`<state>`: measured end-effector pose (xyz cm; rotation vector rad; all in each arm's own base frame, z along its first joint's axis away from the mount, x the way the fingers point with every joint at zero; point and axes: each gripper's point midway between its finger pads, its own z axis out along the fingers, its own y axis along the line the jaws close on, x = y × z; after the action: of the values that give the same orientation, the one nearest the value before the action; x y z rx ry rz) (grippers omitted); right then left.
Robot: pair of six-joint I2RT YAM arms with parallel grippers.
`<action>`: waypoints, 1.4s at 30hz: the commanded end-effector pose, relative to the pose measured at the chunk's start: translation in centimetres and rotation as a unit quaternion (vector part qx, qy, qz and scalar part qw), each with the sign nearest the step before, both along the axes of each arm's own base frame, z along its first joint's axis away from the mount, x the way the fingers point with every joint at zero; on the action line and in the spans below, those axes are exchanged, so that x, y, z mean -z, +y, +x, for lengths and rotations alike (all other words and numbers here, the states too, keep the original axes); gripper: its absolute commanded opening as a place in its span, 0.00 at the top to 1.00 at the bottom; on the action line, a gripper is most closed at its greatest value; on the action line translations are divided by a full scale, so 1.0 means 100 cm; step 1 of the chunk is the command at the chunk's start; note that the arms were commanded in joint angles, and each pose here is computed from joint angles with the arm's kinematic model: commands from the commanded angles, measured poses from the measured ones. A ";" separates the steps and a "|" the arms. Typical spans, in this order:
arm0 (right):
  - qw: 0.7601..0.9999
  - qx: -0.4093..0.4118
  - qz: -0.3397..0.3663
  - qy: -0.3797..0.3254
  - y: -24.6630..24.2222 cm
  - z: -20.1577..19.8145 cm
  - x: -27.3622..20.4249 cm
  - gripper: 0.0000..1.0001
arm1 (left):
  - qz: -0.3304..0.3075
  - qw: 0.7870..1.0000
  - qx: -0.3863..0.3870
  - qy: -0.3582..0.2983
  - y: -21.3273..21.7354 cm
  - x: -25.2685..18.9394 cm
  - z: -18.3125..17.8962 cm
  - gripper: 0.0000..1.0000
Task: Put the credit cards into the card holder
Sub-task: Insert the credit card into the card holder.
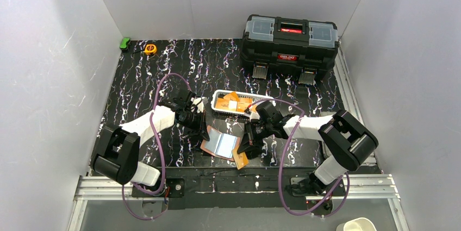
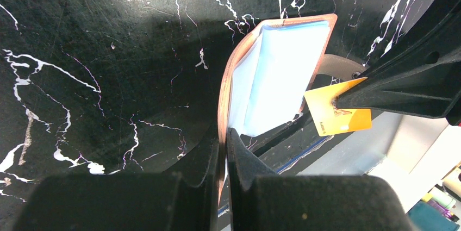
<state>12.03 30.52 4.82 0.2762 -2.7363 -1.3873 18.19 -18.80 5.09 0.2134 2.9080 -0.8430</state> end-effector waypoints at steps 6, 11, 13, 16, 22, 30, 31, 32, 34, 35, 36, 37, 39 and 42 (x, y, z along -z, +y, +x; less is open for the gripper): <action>1.000 -0.012 0.022 -0.010 0.010 0.006 -0.007 0.99 | -0.016 1.000 0.005 -0.006 -0.001 -0.008 -0.005 1.00; 1.000 -0.014 0.018 -0.006 0.010 0.005 -0.004 0.99 | -0.016 1.000 0.006 -0.006 0.000 -0.008 -0.005 1.00; 1.000 -0.014 0.018 -0.006 0.009 0.004 -0.004 0.99 | -0.017 1.000 0.006 -0.006 -0.001 -0.008 -0.005 1.00; 1.000 -0.015 0.017 -0.006 0.009 0.005 -0.003 0.99 | -0.019 1.000 0.006 -0.006 -0.001 -0.008 -0.005 1.00; 1.000 -0.016 0.021 -0.008 0.013 0.008 -0.004 0.99 | -0.022 1.000 0.006 -0.005 -0.002 -0.009 -0.006 1.00; 0.999 -0.019 0.035 -0.019 0.026 0.021 -0.013 0.99 | -0.026 1.000 0.009 -0.006 -0.003 -0.010 -0.006 1.00; 0.999 -0.019 0.038 -0.020 0.028 0.022 -0.015 0.99 | -0.027 1.000 0.009 -0.006 -0.003 -0.010 -0.006 1.00; 0.999 -0.019 0.041 -0.022 0.030 0.024 -0.017 0.99 | -0.027 1.000 0.009 -0.006 -0.003 -0.010 -0.006 1.00; 0.999 -0.020 0.045 -0.024 0.033 0.027 -0.019 0.99 | -0.029 1.000 0.010 -0.006 -0.004 -0.010 -0.006 1.00; 0.998 -0.021 0.046 -0.023 0.035 0.028 -0.019 0.99 | -0.030 0.999 0.010 -0.006 -0.004 -0.011 -0.006 1.00; 0.998 -0.020 0.047 -0.024 0.036 0.029 -0.020 0.99 | -0.031 0.999 0.011 -0.006 -0.004 -0.011 -0.006 1.00; 0.998 -0.021 0.048 -0.025 0.038 0.030 -0.021 0.99 | -0.032 0.999 0.012 -0.006 -0.005 -0.011 -0.007 1.00; 0.998 -0.022 0.051 -0.025 0.040 0.033 -0.022 0.99 | -0.034 0.999 0.012 -0.005 -0.006 -0.011 -0.007 1.00; 0.998 -0.025 0.052 -0.026 0.045 0.036 -0.022 0.99 | -0.039 0.999 0.013 -0.007 -0.007 -0.013 -0.006 1.00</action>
<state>14.68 33.51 5.61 0.3149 -2.7042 -1.4505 18.09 -19.22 5.50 0.2245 2.8899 -0.8932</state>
